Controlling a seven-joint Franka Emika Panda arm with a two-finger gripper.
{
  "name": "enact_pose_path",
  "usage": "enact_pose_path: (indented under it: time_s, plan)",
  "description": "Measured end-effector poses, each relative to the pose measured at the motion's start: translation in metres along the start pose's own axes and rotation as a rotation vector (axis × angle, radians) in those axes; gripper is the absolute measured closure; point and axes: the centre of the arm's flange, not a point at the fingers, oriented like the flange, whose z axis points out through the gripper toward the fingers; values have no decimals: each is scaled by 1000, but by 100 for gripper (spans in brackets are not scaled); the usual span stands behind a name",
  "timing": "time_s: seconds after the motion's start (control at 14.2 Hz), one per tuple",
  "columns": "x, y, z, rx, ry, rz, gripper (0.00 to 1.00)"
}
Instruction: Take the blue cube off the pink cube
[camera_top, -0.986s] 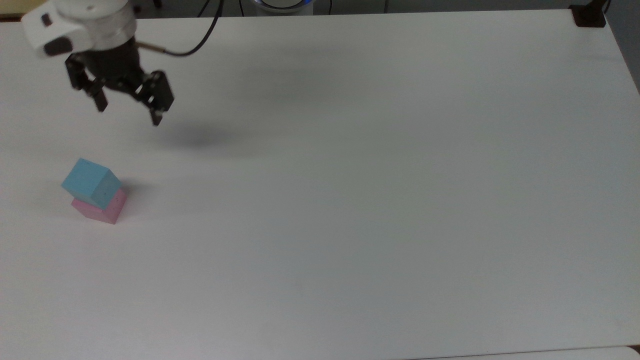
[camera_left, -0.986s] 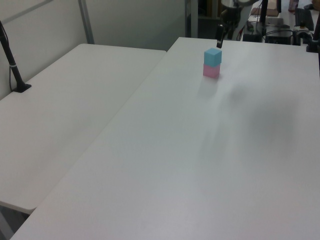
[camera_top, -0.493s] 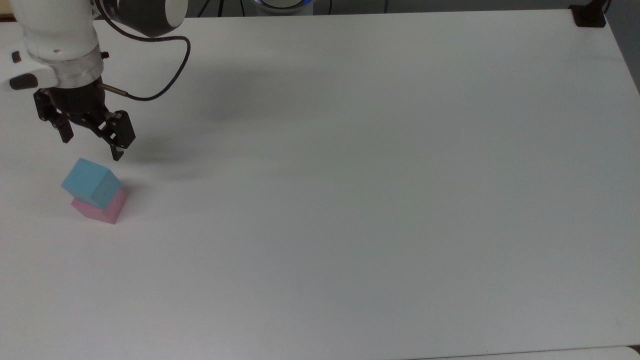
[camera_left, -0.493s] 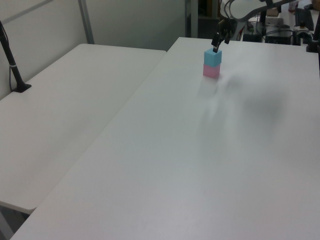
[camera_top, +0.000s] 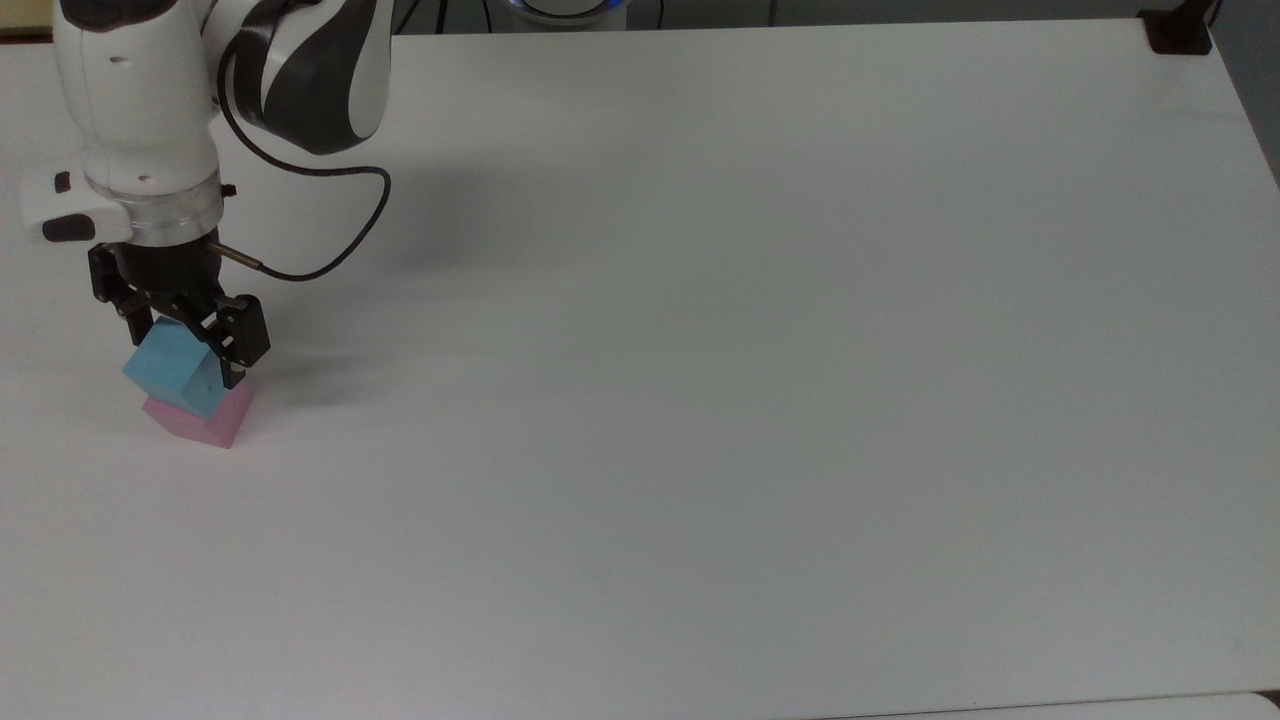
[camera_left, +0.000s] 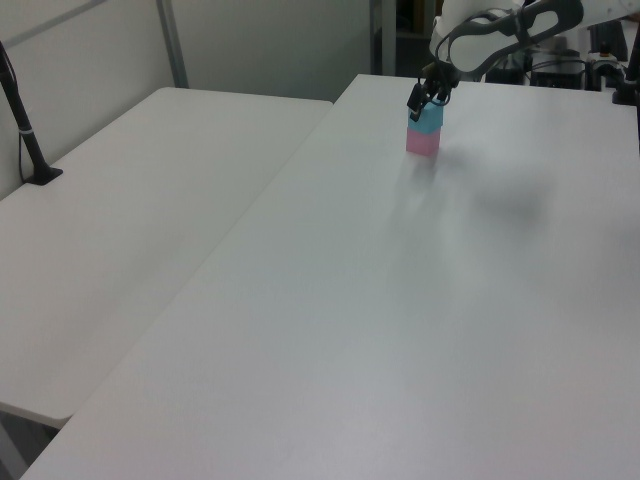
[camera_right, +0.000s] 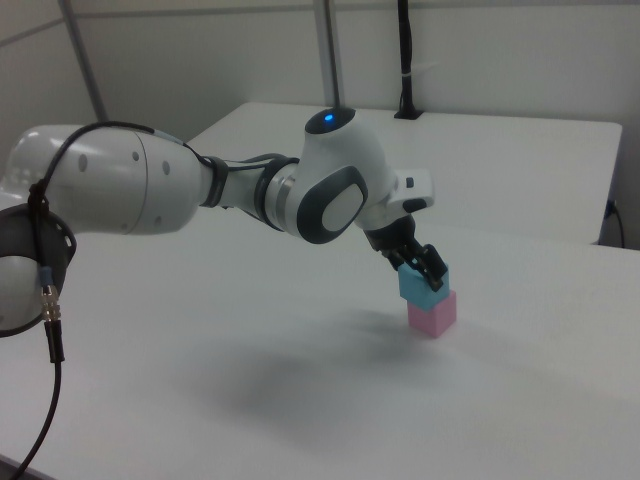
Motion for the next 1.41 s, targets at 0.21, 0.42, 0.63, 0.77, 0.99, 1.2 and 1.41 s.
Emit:
enact_pose_path:
  time_s: [0.21, 0.42, 0.63, 0.77, 0.99, 1.2, 1.41]
  plan:
    - [-1, 2, 4, -2, -4, 3, 1]
    - [0, 2, 3, -2, -2, 2, 31]
    - [9, 2, -10, -1, 25, -8, 41]
    - [18, -1, -41, 8, 70, -14, 41]
    - [8, -22, -77, 30, 45, -59, 41]
    - [-29, -25, -100, 47, -87, -201, 41]
    - [-64, 15, -113, 53, -178, -317, 41]
